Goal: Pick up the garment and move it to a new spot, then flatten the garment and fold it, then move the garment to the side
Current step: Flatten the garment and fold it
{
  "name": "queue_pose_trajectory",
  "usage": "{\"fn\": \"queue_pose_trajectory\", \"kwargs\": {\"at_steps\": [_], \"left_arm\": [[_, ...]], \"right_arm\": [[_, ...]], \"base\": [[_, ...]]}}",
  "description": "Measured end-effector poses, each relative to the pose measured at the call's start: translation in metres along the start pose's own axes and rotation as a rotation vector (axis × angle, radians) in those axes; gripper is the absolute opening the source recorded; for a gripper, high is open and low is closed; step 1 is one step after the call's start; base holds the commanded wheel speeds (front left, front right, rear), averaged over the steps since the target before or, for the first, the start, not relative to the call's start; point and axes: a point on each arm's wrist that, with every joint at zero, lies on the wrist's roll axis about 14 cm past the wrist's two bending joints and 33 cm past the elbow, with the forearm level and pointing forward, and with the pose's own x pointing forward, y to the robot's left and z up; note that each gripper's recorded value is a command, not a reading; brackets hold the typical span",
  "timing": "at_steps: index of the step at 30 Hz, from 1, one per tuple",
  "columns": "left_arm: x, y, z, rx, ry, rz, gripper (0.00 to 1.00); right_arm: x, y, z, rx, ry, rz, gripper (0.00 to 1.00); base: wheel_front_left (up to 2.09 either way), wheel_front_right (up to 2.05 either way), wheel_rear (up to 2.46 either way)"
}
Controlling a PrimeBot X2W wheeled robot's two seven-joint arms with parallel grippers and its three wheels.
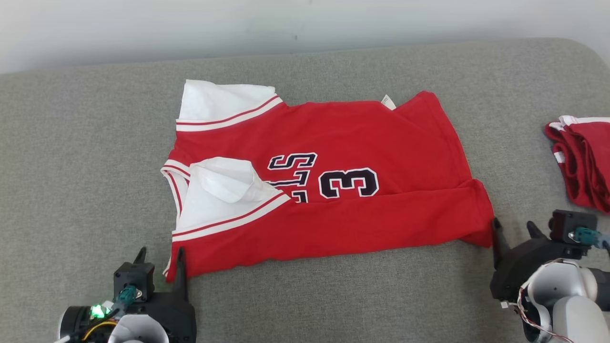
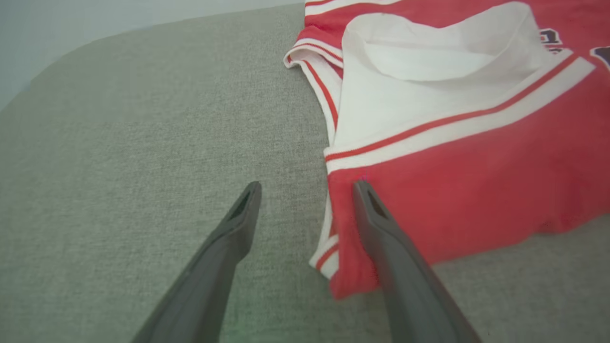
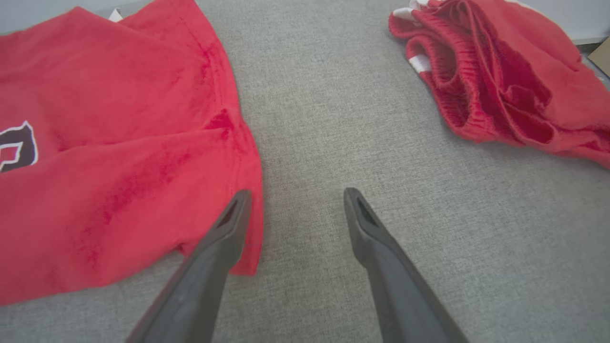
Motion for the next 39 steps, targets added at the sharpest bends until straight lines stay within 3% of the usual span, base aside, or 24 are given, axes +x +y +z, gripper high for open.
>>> {"fn": "queue_pose_trajectory", "kwargs": {"at_steps": [10,11,12,14,15,16,17,18,19,23,32,39], "left_arm": [[0.004,-0.001,-0.027,-0.014,0.165,0.026,1.00],[0.003,-0.002,-0.030,-0.020,0.182,0.027,0.96],[0.003,-0.001,-0.032,-0.025,0.198,0.027,0.53],[0.003,-0.002,-0.035,-0.033,0.218,0.026,0.00],[0.002,-0.003,-0.037,-0.034,0.230,0.018,0.00],[0.001,-0.005,-0.039,-0.039,0.242,0.010,0.00],[0.000,-0.008,-0.040,-0.052,0.252,0.000,0.00],[-0.001,-0.010,-0.042,-0.058,0.262,-0.005,0.00],[-0.001,-0.011,-0.042,-0.062,0.269,-0.011,0.00],[-0.012,-0.015,-0.047,-0.088,0.308,-0.029,0.00],[-0.056,-0.021,-0.059,-0.109,0.382,-0.078,0.00],[-0.085,-0.031,-0.071,-0.111,0.442,-0.101,0.00]], "right_arm": [[0.016,0.031,-0.024,-0.010,0.163,0.079,1.00],[0.017,0.035,-0.027,-0.001,0.179,0.094,1.00],[0.018,0.039,-0.030,-0.004,0.200,0.104,1.00],[0.019,0.047,-0.033,0.002,0.227,0.128,1.00],[0.020,0.050,-0.035,0.001,0.239,0.137,1.00],[0.020,0.053,-0.036,-0.002,0.248,0.144,0.89],[0.019,0.055,-0.038,0.005,0.261,0.152,0.44],[0.019,0.057,-0.040,0.004,0.273,0.159,0.12],[0.018,0.058,-0.040,0.000,0.278,0.162,0.00],[0.009,0.050,-0.040,0.027,0.272,0.148,0.00],[-0.027,0.000,-0.042,0.121,0.224,0.044,0.00],[-0.053,-0.015,-0.081,0.182,0.313,0.022,0.00]], "base": [[0.00,0.00,0.00],[0.00,0.00,0.00],[0.00,0.00,0.00],[0.00,0.00,0.00],[0.00,0.00,0.00],[0.00,0.00,0.00],[0.00,0.00,0.00],[0.00,0.00,0.00],[0.00,0.00,0.00],[0.00,0.00,0.00],[0.00,0.00,0.00],[0.00,0.00,0.00]]}}
